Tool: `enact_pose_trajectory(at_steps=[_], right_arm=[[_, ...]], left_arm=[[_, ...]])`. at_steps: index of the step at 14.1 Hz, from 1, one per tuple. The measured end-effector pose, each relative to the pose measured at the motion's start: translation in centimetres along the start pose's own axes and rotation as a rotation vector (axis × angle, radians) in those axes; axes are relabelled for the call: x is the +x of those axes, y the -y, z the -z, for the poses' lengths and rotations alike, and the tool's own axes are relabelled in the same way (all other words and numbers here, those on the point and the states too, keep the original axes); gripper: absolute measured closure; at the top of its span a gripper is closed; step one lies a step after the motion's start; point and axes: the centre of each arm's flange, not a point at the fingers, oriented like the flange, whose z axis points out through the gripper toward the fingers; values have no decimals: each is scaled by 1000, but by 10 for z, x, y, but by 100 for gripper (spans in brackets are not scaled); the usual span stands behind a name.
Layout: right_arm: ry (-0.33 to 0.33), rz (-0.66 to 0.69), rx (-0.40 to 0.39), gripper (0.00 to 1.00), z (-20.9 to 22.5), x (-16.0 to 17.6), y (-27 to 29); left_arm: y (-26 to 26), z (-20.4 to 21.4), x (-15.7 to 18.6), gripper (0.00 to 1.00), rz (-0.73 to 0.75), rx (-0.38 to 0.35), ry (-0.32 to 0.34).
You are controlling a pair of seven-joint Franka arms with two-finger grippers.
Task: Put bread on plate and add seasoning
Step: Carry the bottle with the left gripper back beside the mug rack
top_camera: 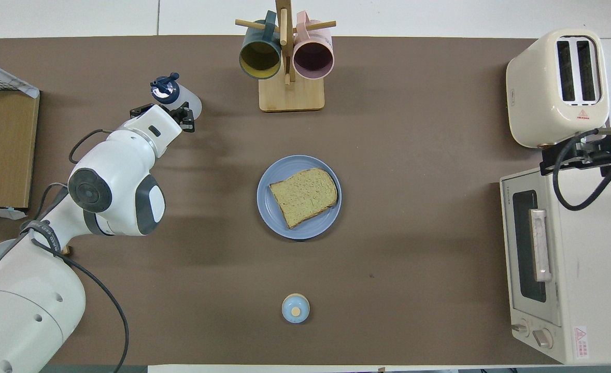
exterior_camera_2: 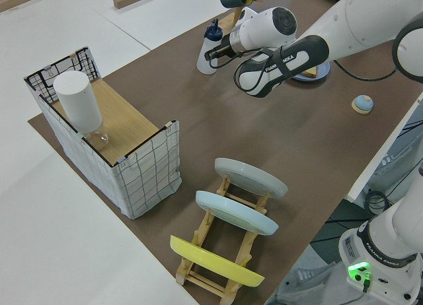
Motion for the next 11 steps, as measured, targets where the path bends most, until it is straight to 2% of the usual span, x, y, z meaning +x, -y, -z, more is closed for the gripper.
enact_pose_trajectory(at_steps=[5, 7, 10, 11], right_arm=[[-11, -6, 1, 0, 5, -1, -3], [-15, -5, 1, 0, 7, -2, -3], [-16, -4, 1, 0, 7, -3, -3], [-16, -5, 1, 0, 7, -3, -3]], left_arm=[[1, -1, 2, 64, 1, -2, 13], [1, -1, 2, 46, 2, -2, 17], [2, -1, 2, 13, 3, -1, 21], [2, -1, 2, 9, 3, -1, 21]])
